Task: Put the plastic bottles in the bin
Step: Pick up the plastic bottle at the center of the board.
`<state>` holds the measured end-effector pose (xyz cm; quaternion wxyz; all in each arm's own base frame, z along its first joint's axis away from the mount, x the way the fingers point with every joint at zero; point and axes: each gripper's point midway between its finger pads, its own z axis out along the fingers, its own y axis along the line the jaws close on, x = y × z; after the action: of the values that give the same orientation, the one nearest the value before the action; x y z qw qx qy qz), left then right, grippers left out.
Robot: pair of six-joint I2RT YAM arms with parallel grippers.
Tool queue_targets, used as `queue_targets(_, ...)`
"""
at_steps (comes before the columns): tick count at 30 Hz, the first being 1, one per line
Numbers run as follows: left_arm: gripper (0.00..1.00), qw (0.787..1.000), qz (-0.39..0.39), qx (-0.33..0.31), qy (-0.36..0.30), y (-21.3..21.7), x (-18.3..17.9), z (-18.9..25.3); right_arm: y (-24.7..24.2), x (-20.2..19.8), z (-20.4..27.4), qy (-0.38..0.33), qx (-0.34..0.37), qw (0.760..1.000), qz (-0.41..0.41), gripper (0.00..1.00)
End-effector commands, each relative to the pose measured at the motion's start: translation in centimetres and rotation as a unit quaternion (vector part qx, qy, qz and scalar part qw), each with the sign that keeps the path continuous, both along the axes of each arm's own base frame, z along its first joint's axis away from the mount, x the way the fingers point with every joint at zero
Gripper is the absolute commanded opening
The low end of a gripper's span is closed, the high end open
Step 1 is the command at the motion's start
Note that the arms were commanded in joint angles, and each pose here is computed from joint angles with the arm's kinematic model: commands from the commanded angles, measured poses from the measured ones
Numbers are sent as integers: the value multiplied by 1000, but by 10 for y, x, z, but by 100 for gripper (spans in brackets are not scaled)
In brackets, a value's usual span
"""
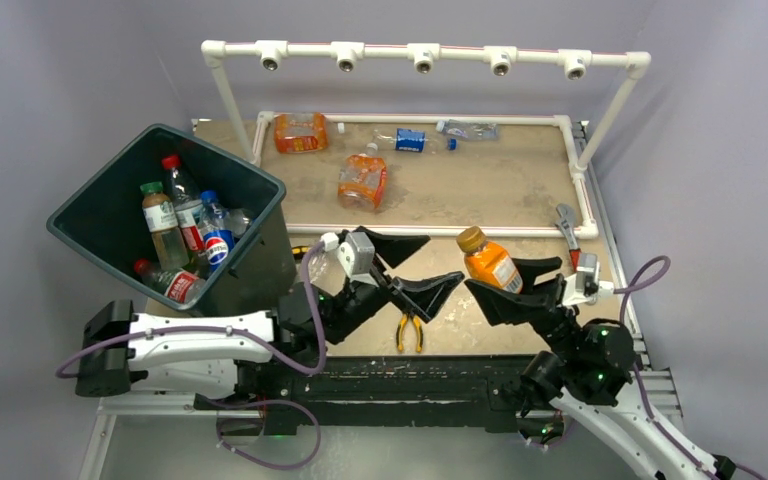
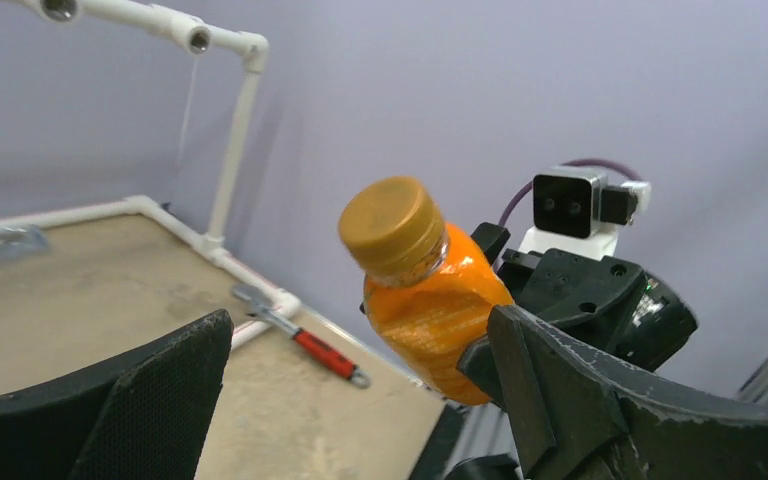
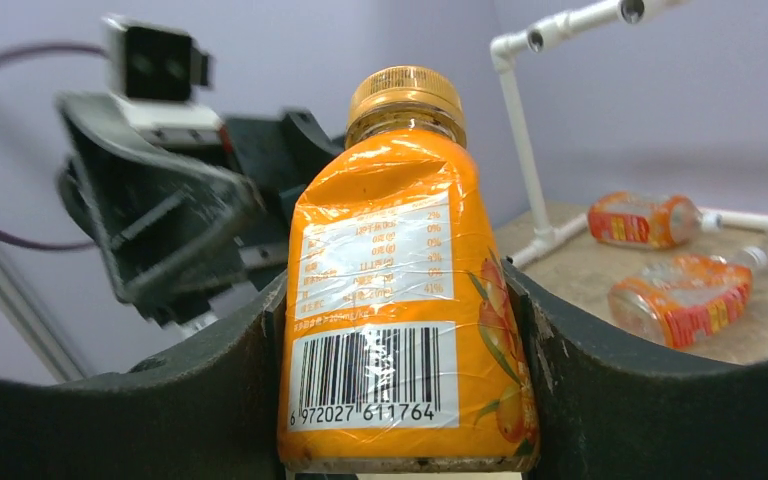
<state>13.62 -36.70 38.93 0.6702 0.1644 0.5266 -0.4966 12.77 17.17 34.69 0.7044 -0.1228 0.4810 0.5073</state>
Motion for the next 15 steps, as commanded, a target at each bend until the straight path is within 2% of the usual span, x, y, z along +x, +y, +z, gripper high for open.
queue_targets(1,99,977,-56,-185,84,10,-7,45,-17,-11,41,-47,84,995,-1,24)
queue_targets(4,99,972,-52,-205,103,10,-3,45,-12,-10,36,-43,80,996,8,25)
queue_targets(6,95,968,-45,-216,117,10,2,46,-8,-9,31,-38,74,996,12,25)
queue_targets(10,77,958,-57,-241,142,6,5,54,-3,-6,28,-35,64,997,15,25)
queue_targets(15,75,959,-71,-220,167,-16,7,58,0,-4,26,-38,57,998,15,24)
